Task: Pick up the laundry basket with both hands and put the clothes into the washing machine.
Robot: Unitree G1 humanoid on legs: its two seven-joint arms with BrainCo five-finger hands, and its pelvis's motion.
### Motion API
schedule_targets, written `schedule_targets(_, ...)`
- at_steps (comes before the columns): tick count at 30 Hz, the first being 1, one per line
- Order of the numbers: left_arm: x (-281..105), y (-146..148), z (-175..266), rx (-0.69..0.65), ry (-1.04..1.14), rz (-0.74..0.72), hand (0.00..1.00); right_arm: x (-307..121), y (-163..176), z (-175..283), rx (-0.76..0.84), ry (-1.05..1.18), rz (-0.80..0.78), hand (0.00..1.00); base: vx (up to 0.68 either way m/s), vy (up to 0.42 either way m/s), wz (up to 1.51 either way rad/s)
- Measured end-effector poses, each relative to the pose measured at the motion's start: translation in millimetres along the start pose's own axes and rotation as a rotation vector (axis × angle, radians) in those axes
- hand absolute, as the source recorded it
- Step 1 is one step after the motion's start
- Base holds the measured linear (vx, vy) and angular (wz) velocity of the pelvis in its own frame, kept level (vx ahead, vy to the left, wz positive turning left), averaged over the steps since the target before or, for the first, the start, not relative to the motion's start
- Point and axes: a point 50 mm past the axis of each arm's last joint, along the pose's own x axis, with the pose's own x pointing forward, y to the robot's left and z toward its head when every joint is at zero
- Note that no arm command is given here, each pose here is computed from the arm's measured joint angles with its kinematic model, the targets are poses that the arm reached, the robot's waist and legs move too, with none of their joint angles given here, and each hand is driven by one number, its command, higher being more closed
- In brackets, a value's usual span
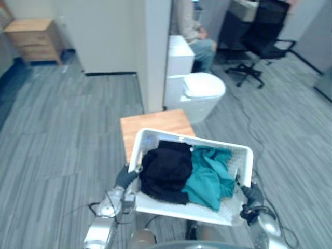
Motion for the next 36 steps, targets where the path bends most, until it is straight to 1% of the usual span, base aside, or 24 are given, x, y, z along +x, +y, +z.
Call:
schedule_targets(5, -4, 4, -3, -0.011, 0.007, 0.021, 1.00, 7, 4, -3, 0.003, 0.012, 0.025, 1.00, -0.18, -0.134, -1.00)
schedule_targets(10, -8, 0, -14, -0.080, 0.043, 0.057, 1.00, 20, 3, 2, -0.057, 0.022, 0.046, 1.00, -0.09, -0.099, -1.18)
schedule_targets(14, -7, -2, -20, -0.080, 0.073, 0.044, 1.00, 12, -4, -7, -0.051, 0.050, 0.031, 1.00, 0.02, -0.081, -0.48)
schedule_targets(17, -6, -8, -20, -0.054, 0.074, 0.009, 1.00, 4, -13, -13, -0.024, 0.060, -0.011, 1.00, 0.02, -0.061, -0.32)
schedule_targets(22, -8, -5, -27, -0.034, 0.105, 0.007, 1.00, -12, -15, -25, 0.002, 0.086, -0.035, 1.00, -0.03, -0.066, -0.89)
schedule_targets(26, -25, -11, -44, -0.076, 0.165, 0.012, 1.00, -29, -21, -22, -0.063, 0.091, -0.040, 1.00, 0.04, -0.052, -1.80)
schedule_targets(28, -31, -12, -42, -0.105, 0.153, 0.029, 1.00, -29, -19, -15, -0.089, 0.067, -0.025, 1.00, 0.20, 0.100, -1.96)
schedule_targets(29, -33, -8, -34, -0.084, 0.111, 0.026, 1.00, -30, -13, -12, -0.080, 0.043, -0.008, 1.00, 0.36, 0.047, -0.99)
schedule_targets(31, -27, -13, -33, -0.112, 0.111, 0.024, 1.00, -27, -14, -4, -0.108, 0.026, -0.009, 1.00, 0.29, 0.100, -0.58)
schedule_targets(35, -33, -10, -35, -0.110, 0.116, 0.043, 1.00, -33, -13, -4, -0.130, 0.022, 0.002, 1.00, 0.25, 0.122, -0.58)
schedule_targets(36, -40, -6, -40, -0.109, 0.137, 0.066, 1.00, -33, -9, -7, -0.139, 0.035, 0.020, 1.00, 0.55, 0.262, -0.73)
